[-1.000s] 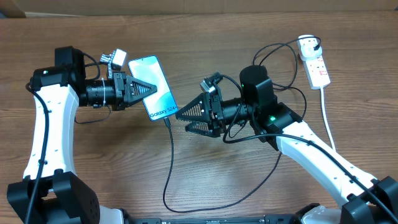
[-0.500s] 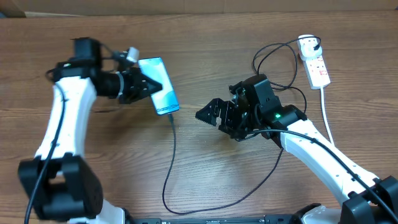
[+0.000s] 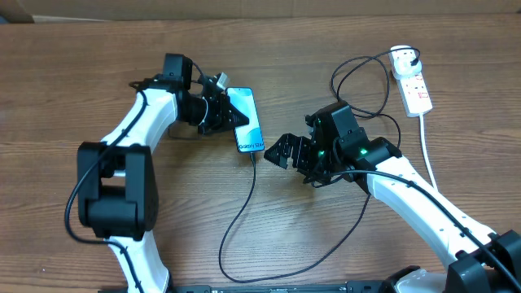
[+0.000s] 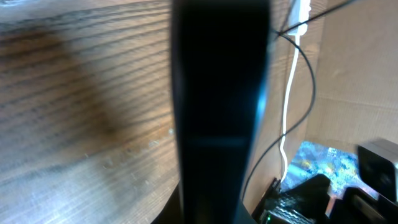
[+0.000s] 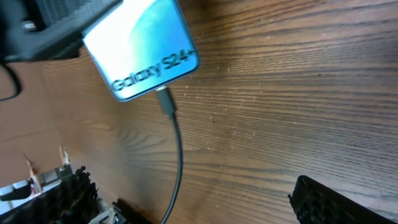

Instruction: Plug charger to phone and switch on socket

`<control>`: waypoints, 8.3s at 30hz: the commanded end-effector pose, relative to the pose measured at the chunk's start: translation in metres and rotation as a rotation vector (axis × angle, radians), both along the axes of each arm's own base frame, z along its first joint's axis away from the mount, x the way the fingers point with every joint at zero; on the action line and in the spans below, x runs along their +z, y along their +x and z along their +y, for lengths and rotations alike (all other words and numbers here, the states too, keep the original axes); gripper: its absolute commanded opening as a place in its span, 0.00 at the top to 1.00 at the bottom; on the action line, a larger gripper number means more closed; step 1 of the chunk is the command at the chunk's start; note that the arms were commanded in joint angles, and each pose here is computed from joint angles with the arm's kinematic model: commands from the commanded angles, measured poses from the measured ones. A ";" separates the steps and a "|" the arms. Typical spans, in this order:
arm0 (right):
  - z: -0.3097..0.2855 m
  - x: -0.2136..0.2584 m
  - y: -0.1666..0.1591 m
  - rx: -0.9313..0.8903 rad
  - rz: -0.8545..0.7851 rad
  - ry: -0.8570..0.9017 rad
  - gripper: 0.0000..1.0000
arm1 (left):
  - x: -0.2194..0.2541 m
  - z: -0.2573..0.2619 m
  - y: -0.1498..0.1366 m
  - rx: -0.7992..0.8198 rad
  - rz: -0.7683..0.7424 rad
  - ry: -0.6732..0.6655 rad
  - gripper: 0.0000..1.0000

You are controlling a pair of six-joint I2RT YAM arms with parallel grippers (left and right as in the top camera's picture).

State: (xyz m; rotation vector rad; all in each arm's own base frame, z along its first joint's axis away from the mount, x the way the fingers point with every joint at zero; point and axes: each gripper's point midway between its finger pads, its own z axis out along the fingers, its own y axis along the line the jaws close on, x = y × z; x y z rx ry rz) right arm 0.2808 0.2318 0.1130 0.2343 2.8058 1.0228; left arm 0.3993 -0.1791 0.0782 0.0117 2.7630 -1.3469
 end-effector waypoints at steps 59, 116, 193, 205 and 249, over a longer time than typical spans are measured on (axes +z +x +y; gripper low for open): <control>-0.023 -0.011 0.012 -0.065 -0.048 -0.135 0.00 | -0.069 0.030 0.012 0.046 0.048 0.168 0.64; -0.395 0.160 0.166 -0.681 -0.282 -0.737 0.00 | 0.211 0.119 -0.053 0.341 -0.577 0.508 0.00; -0.415 -0.082 0.237 -0.617 -0.007 -0.677 0.00 | 0.095 0.118 -0.009 0.272 -0.255 0.556 0.00; -0.414 -0.099 0.230 -0.603 0.038 -0.679 0.00 | 0.095 0.118 -0.009 0.272 -0.255 0.556 0.00; -0.402 -0.101 0.232 -0.580 0.039 -0.611 0.00 | 0.095 0.118 -0.009 0.272 -0.255 0.556 0.00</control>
